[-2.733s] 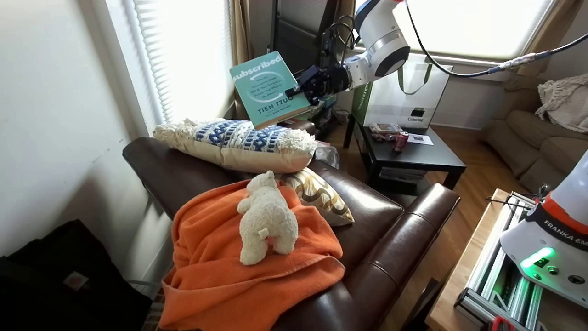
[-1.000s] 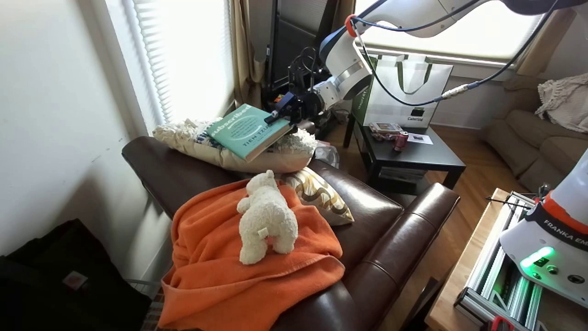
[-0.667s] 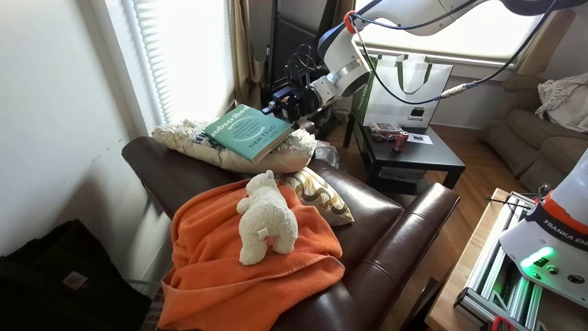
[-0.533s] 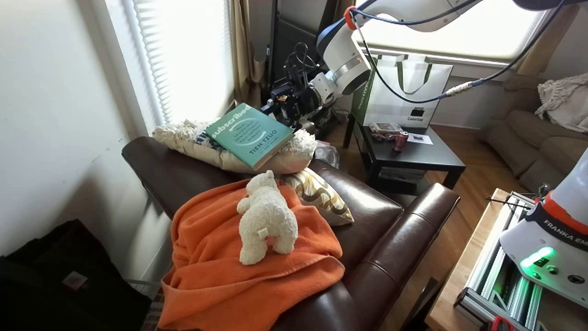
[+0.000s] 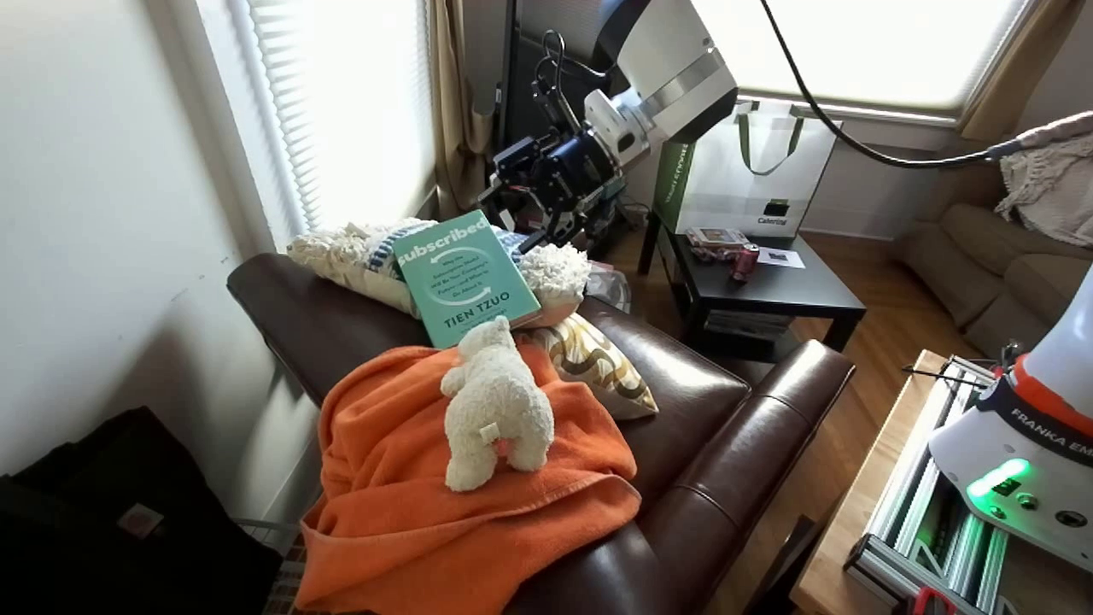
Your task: Pick up the book and put it on top of the stacked pillows
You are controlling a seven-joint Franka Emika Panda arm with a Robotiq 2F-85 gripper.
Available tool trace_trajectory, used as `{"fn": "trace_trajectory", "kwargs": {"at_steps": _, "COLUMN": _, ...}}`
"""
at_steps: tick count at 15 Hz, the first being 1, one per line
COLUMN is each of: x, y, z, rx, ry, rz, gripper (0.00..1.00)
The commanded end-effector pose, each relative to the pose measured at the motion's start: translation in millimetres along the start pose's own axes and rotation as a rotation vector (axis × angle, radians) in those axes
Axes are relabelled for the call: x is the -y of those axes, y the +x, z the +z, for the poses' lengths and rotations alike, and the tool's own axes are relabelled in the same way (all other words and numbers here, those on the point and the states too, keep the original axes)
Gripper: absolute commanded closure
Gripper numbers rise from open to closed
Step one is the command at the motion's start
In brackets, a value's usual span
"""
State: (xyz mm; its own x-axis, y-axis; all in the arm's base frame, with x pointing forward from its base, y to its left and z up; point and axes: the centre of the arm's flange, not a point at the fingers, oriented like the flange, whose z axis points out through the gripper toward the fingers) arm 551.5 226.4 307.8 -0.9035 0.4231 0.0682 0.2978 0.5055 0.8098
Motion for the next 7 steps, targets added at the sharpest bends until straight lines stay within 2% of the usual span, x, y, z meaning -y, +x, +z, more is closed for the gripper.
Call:
{"fn": "trace_trajectory", "kwargs": {"at_steps": 1, "x": -15.8, "y": 57.0, "z": -38.8, "rx": 0.134, "ry": 0.121, "rz": 0.079, "gripper": 0.00}}
{"fn": "trace_trajectory", "kwargs": {"at_steps": 5, "x": -22.7, "y": 93.9, "z": -54.8, "rx": 0.333, "ry": 0.266, "rz": 0.093, "gripper": 0.00}}
{"fn": "trace_trajectory", "kwargs": {"at_steps": 6, "x": 29.2, "y": 79.1, "z": -29.8, "rx": 0.285, "ry": 0.201, "rz": 0.052, "gripper": 0.00}}
{"fn": "trace_trajectory", "kwargs": {"at_steps": 7, "x": 24.2, "y": 87.9, "z": -32.0, "rx": 0.319, "ry": 0.221, "rz": 0.036, "gripper": 0.00}}
